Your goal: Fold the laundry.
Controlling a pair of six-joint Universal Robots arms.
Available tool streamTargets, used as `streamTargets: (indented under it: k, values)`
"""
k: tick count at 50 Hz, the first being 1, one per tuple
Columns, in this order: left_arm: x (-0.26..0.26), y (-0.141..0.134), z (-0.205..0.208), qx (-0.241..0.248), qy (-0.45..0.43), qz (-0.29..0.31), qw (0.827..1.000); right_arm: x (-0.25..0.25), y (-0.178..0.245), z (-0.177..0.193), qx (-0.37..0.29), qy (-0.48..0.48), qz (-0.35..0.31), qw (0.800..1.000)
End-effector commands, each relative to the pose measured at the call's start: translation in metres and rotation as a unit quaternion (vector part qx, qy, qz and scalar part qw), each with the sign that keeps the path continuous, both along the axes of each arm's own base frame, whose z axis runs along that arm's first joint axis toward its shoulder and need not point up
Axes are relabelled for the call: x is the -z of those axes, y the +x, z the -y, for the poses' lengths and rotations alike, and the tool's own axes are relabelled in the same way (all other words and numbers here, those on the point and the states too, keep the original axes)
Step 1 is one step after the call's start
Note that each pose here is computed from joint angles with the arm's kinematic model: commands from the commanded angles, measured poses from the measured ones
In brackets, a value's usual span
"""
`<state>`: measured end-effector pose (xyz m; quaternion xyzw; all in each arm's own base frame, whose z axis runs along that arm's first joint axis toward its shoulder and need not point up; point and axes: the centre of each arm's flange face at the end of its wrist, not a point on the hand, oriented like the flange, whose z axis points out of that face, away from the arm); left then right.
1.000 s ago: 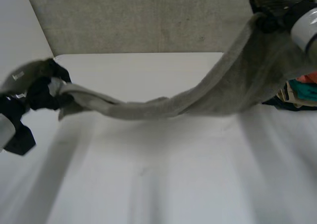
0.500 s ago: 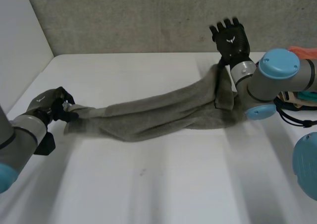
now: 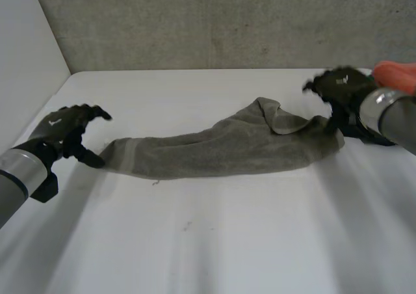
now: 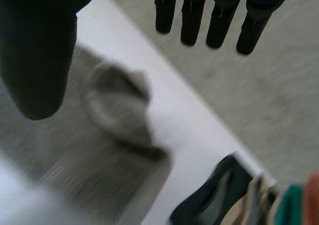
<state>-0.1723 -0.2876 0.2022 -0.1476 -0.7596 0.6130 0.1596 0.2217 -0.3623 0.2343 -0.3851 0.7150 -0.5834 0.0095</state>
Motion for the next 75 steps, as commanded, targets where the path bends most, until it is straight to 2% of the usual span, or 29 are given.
streamTargets:
  k: [1, 10, 24, 31, 40, 48, 57, 63, 67, 71, 75]
  values:
    - [0.023, 0.001, 0.009, 0.063, 0.013, 0.074, 0.995, 0.042, -0.020, -0.008, -0.025, 0.059, -0.054, 0.996]
    - [0.052, -0.002, 0.032, 0.081, 0.034, 0.133, 0.987, 0.080, -0.024, 0.014, -0.029, 0.045, -0.064, 0.997]
    - [0.069, -0.025, 0.065, 0.093, -0.029, 0.130, 0.987, 0.115, -0.007, 0.042, -0.045, -0.012, -0.057, 0.997]
    - [0.077, -0.029, 0.069, 0.088, -0.015, 0.136, 0.987, 0.118, -0.003, 0.052, -0.034, -0.033, -0.054, 0.997]
    - [0.085, -0.037, 0.074, 0.095, -0.012, 0.145, 0.985, 0.087, -0.002, 0.039, -0.025, -0.036, -0.016, 0.999]
    - [0.092, -0.042, 0.083, 0.104, -0.023, 0.162, 0.981, 0.086, 0.003, 0.022, -0.039, -0.028, -0.024, 0.999]
    - [0.101, -0.045, 0.090, 0.100, -0.029, 0.176, 0.979, 0.085, 0.002, 0.022, -0.034, -0.027, -0.025, 0.999]
    - [0.050, -0.042, 0.084, 0.052, -0.055, 0.168, 0.983, 0.059, -0.003, 0.018, -0.007, -0.032, -0.025, 0.999]
    - [-0.017, -0.039, 0.065, 0.012, -0.081, 0.106, 0.991, 0.013, -0.006, 0.009, 0.008, -0.057, -0.027, 0.998]
    - [-0.082, -0.032, 0.040, -0.002, -0.116, 0.046, 0.992, -0.045, -0.012, -0.004, 0.021, -0.098, -0.021, 0.995]
    - [-0.127, -0.028, 0.006, 0.010, -0.115, 0.036, 0.993, -0.094, -0.018, -0.023, 0.029, -0.124, -0.022, 0.992]
